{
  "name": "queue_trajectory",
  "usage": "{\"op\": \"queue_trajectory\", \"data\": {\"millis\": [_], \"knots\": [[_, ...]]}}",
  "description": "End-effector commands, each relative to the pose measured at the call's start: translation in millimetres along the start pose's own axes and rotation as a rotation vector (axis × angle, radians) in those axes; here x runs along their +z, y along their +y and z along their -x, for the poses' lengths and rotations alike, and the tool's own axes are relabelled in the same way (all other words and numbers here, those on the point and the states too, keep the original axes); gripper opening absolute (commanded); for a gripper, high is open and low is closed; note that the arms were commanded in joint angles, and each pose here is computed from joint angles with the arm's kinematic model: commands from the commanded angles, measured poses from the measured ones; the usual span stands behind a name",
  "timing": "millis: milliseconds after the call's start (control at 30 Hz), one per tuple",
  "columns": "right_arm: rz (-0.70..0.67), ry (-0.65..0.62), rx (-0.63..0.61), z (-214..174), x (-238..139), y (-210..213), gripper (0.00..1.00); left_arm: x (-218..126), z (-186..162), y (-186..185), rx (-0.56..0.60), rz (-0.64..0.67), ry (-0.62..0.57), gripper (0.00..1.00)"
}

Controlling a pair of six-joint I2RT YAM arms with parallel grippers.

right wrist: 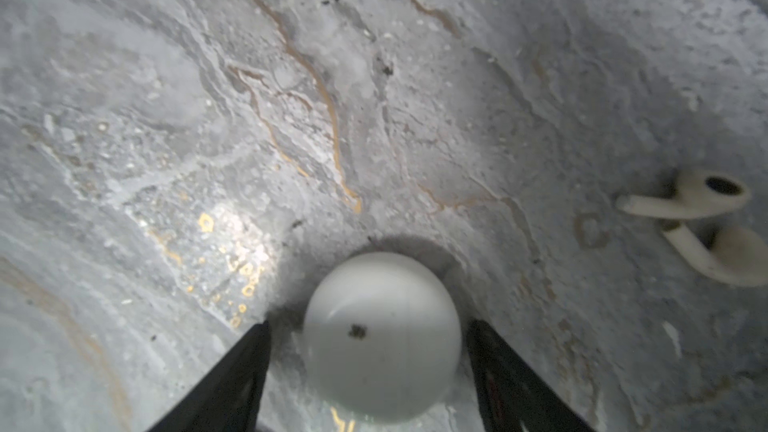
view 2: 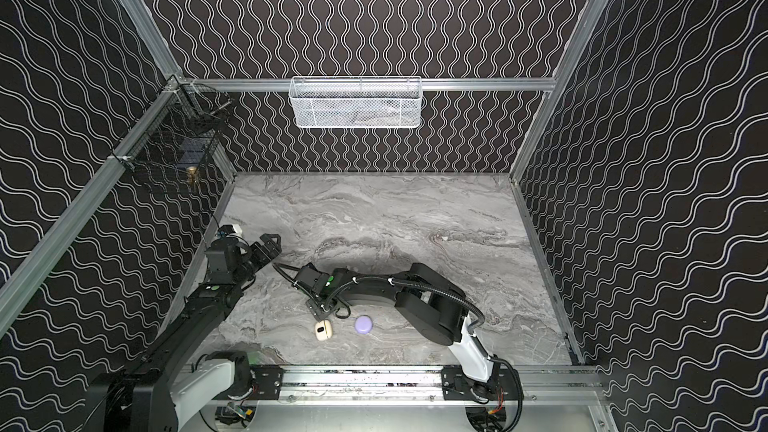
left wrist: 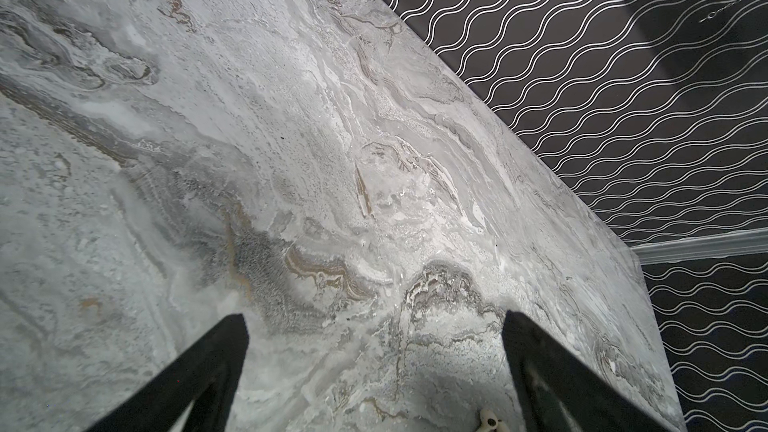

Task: Insert the wireless bluetooth earbuds into the charging case
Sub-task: 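Reach the right gripper to the white round case and grasp it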

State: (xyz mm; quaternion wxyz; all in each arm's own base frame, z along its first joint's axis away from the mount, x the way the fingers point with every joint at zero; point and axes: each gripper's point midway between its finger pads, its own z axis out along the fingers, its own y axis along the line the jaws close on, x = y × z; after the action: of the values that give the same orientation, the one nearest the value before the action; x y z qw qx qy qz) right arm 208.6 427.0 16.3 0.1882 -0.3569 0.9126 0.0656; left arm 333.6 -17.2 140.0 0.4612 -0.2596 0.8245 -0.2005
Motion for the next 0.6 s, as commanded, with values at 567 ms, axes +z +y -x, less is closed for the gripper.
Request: {"op": "queue_trajectory", "data": {"millis": [567], "knots": [[-0.039, 0.037, -0.016, -13.9, 12.1, -5.2, 0.45, -1.5, 7.0, -6.2, 0.018, -0.024, -0.025, 0.99]]}}
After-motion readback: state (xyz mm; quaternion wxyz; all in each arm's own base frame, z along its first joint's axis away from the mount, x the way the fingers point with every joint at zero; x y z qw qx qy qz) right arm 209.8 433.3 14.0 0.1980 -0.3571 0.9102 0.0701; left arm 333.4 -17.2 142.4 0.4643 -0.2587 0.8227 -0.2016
